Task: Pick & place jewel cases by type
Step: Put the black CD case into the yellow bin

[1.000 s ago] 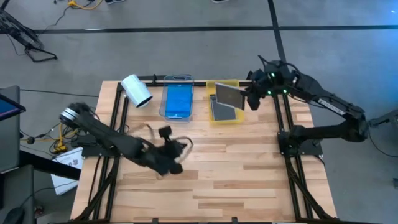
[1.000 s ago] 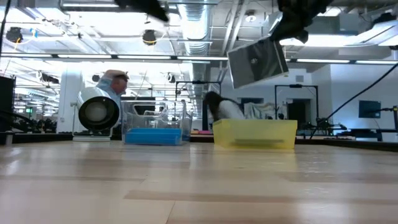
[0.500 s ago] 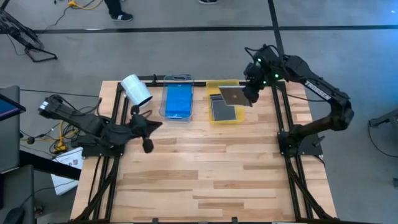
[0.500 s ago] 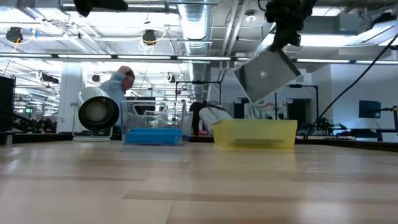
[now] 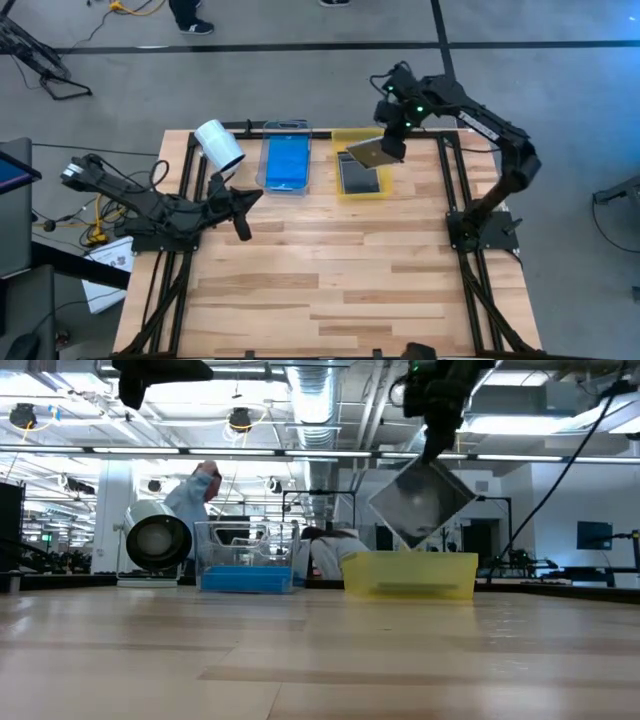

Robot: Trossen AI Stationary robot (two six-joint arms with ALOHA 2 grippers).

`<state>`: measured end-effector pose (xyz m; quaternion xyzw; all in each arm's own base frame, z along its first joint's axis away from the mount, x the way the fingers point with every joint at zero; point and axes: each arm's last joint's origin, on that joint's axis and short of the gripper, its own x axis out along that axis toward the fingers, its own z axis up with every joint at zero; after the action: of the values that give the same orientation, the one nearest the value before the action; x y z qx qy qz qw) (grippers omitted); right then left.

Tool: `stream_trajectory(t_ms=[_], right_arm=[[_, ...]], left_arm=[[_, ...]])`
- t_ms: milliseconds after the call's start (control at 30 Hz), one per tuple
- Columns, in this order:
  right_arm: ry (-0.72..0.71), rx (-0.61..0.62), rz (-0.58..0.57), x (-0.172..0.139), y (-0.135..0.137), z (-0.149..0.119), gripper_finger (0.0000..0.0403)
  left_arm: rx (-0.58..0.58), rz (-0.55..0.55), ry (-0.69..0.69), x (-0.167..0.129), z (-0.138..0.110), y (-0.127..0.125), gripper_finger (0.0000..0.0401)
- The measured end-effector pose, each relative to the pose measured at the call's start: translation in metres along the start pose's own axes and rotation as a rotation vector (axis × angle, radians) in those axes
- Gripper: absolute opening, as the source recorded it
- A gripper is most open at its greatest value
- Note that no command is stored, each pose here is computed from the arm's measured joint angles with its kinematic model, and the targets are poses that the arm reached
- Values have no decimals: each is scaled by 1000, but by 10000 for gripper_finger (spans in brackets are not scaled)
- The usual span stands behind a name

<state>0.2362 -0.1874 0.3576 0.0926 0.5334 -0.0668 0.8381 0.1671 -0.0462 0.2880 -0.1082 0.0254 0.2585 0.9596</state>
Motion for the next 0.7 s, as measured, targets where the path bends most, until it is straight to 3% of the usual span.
stream_trajectory(t_ms=[233, 700], right_arm=[[78, -49, 44, 28, -4, 10, 43], [192, -163, 52, 31, 16, 7, 42]], left_arm=[[-26, 13, -16, 4, -1, -5, 0], [-13, 107, -44, 4, -1, -2, 0]])
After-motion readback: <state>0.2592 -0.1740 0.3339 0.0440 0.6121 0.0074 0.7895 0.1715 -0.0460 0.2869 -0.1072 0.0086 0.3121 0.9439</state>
